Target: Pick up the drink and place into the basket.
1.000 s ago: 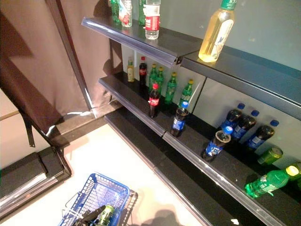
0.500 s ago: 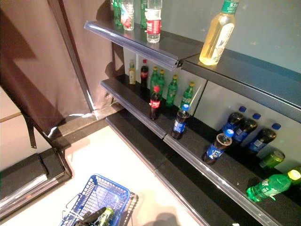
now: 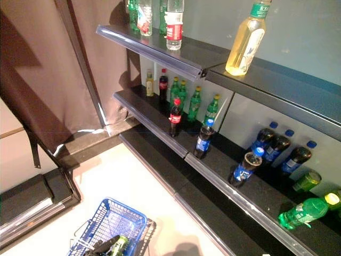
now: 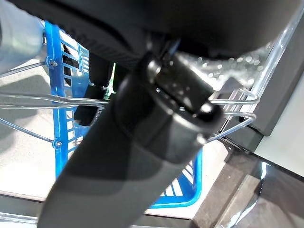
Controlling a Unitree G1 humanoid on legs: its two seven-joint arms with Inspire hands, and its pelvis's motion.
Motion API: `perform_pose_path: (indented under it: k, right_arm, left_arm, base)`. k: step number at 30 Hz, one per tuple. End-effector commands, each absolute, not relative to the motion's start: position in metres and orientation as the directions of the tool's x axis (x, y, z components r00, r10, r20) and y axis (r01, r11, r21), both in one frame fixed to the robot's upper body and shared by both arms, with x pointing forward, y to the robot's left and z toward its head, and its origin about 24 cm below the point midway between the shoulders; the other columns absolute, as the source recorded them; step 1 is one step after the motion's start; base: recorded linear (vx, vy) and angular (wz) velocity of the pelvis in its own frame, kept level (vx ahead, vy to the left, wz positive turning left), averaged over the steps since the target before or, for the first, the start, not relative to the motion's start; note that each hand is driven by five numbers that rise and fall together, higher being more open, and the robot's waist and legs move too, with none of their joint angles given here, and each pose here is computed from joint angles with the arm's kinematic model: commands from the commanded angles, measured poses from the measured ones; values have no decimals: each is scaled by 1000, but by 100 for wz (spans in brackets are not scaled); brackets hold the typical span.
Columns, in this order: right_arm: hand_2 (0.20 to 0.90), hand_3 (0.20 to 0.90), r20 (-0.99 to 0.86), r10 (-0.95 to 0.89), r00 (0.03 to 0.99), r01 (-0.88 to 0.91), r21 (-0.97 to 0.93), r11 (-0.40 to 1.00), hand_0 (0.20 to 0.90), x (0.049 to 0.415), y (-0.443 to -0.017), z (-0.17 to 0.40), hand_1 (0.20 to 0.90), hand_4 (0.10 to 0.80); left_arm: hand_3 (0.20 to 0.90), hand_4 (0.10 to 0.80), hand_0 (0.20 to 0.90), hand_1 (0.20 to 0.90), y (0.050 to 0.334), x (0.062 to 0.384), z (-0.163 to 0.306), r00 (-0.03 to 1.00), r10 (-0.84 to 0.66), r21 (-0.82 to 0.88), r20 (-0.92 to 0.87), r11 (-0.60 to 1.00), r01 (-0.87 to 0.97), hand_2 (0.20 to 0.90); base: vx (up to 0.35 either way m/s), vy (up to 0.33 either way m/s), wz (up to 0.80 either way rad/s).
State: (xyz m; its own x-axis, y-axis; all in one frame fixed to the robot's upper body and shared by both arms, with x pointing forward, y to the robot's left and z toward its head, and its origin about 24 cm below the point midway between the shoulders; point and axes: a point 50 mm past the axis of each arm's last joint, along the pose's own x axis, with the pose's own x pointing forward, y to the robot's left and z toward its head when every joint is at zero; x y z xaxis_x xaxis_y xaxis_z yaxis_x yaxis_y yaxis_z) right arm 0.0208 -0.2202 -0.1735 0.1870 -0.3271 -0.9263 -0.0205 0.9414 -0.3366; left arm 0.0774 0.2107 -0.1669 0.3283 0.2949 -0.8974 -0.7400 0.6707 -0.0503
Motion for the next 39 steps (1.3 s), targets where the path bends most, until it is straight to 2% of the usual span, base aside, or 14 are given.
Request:
perform_pose_path:
  k: [1,5,7,9,11,12,15,19,25,29,30,34,39]
  right_arm:
    - [900,900,-852,-332,405,-90,-399,913,900,71,-226,-164,900,800]
    - [900,900,-786,-269,557,-132,-403,905,900,102,-218,-155,900,800]
    - [900,900,-674,-201,711,-134,-410,902,900,145,-206,-133,900,800]
    - [900,900,-638,-181,748,-130,-409,903,900,158,-202,-124,900,800]
    - [900,900,-439,-92,894,-112,-417,902,900,199,-187,-73,900,800]
    - [900,900,-441,-93,893,-112,-418,902,900,198,-187,-73,900,800]
    - [900,900,-154,-18,988,-51,-431,901,900,227,-184,-5,900,800]
    - [900,900,51,21,998,2,-423,906,900,238,-185,46,900,800]
    - [900,900,315,-23,949,145,-370,918,900,239,-195,102,900,800]
    - [900,900,522,-130,843,331,-313,890,900,231,-206,135,900,800]
    - [900,900,527,-133,839,337,-312,888,900,231,-206,136,900,800]
    - [900,900,669,-239,704,493,-219,842,900,220,-217,159,900,800]
    - [900,900,675,-349,650,580,-145,801,900,213,-230,158,900,800]
  left_arm:
    - [200,100,300,300,219,95,-160,408,327,-18,-852,761,-648,300]
    - [200,100,300,300,221,100,-159,419,327,-14,-847,774,-632,300]
    - [200,100,300,300,222,105,-156,433,330,-8,-839,788,-616,300]
    - [200,100,300,300,222,106,-155,434,331,-5,-838,790,-613,300]
    - [200,100,300,300,227,105,-152,438,345,1,-830,786,-618,300]
    - [200,100,300,300,227,105,-152,437,344,1,-831,786,-618,300]
    - [200,100,300,300,231,96,-152,427,362,7,-828,770,-638,300]
    - [200,100,300,300,230,89,-154,409,369,8,-834,750,-661,300]
    - [200,100,300,300,228,79,-156,389,374,5,-842,726,-687,300]
    - [200,100,300,300,226,73,-158,382,376,2,-844,715,-699,300]
    - [200,100,300,300,226,73,-158,382,376,2,-844,715,-699,300]
    - [200,100,300,300,224,68,-159,382,376,-3,-844,710,-704,300]
    - [200,100,300,300,225,67,-159,380,374,-4,-846,709,-705,300]
  base:
    - [0,0,0]
    - [-4,-30,2]
    - [-18,-66,4]
    - [-14,-46,4]
    - [-19,-59,12]
    - [-9,-44,19]
    - [11,-14,11]
    - [31,22,-1]
    - [21,16,-5]
    - [3,2,-14]
    - [-3,4,-15]
    - [-3,5,-9]
    - [2,5,-10]
